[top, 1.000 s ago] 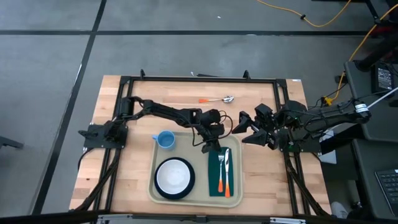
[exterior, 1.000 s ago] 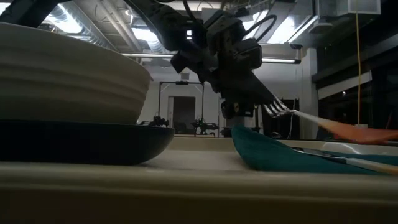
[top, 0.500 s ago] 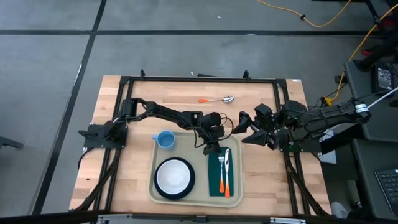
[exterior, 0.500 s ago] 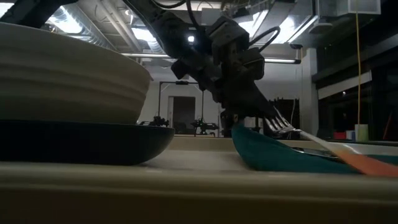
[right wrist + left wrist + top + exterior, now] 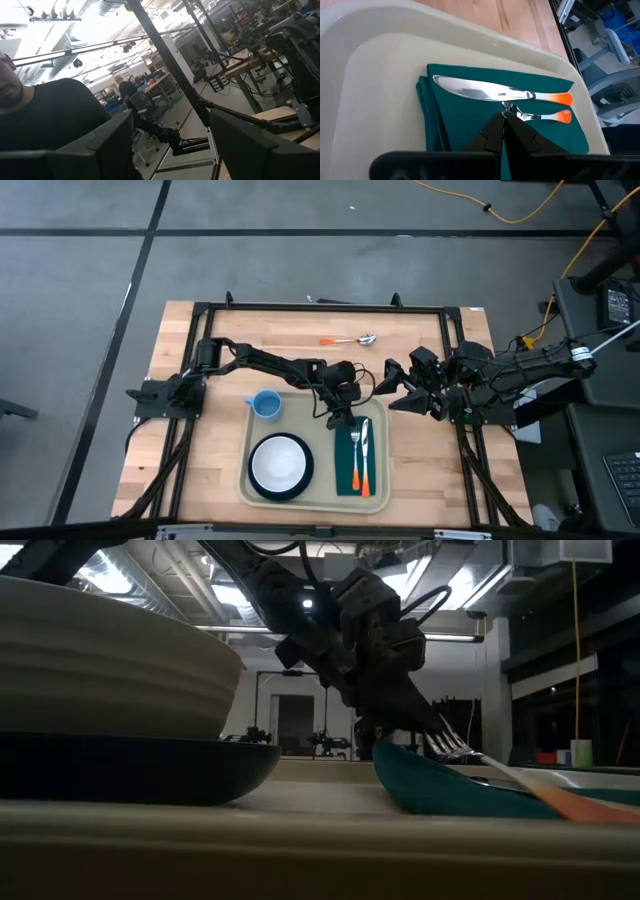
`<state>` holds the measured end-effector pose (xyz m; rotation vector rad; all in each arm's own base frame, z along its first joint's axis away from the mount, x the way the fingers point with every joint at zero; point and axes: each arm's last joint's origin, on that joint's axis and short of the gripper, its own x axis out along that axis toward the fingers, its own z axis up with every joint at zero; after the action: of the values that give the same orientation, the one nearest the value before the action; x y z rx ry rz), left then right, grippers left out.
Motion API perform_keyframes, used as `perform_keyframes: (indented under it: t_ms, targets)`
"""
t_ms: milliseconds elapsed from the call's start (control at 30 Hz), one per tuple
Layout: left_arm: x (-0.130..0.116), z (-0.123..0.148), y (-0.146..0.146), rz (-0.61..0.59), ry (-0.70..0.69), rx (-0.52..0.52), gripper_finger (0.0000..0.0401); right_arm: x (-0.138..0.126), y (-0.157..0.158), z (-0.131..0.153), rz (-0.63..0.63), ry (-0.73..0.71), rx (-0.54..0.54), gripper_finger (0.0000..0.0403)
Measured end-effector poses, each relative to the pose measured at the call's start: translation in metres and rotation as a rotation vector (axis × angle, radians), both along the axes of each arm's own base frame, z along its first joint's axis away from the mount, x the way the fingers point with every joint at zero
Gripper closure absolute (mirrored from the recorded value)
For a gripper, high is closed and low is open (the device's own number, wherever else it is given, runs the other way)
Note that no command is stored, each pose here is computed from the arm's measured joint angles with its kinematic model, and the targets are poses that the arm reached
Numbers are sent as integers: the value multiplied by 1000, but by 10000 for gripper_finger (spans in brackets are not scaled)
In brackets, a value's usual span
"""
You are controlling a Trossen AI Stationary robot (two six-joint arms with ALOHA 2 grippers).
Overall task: Set up tray
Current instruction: Put the orange fork on top of the napkin to the left of the orange knife
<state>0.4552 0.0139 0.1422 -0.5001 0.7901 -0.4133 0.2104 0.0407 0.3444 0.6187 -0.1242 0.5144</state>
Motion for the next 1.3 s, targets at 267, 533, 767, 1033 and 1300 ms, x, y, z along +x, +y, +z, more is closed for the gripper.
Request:
perform_keyframes:
  t_ms: [267, 533, 767, 1033, 1300]
  targets:
    - [0, 0, 1, 21, -2, 28, 399, 0, 0, 0, 0, 0, -1, 134]
    - [0, 0, 1, -7, -5, 13, 399, 0, 0, 0, 0, 0, 0, 134]
    - [-2, -2, 1, -24, 13, 13, 399, 0, 0, 0, -1, 0, 0, 134]
    - [-2, -2, 1, -26, 11, 14, 399, 0, 0, 0, -1, -1, -2, 134]
    - [-2, -2, 1, -30, 7, 19, 398, 0, 0, 0, -1, -1, -2, 134]
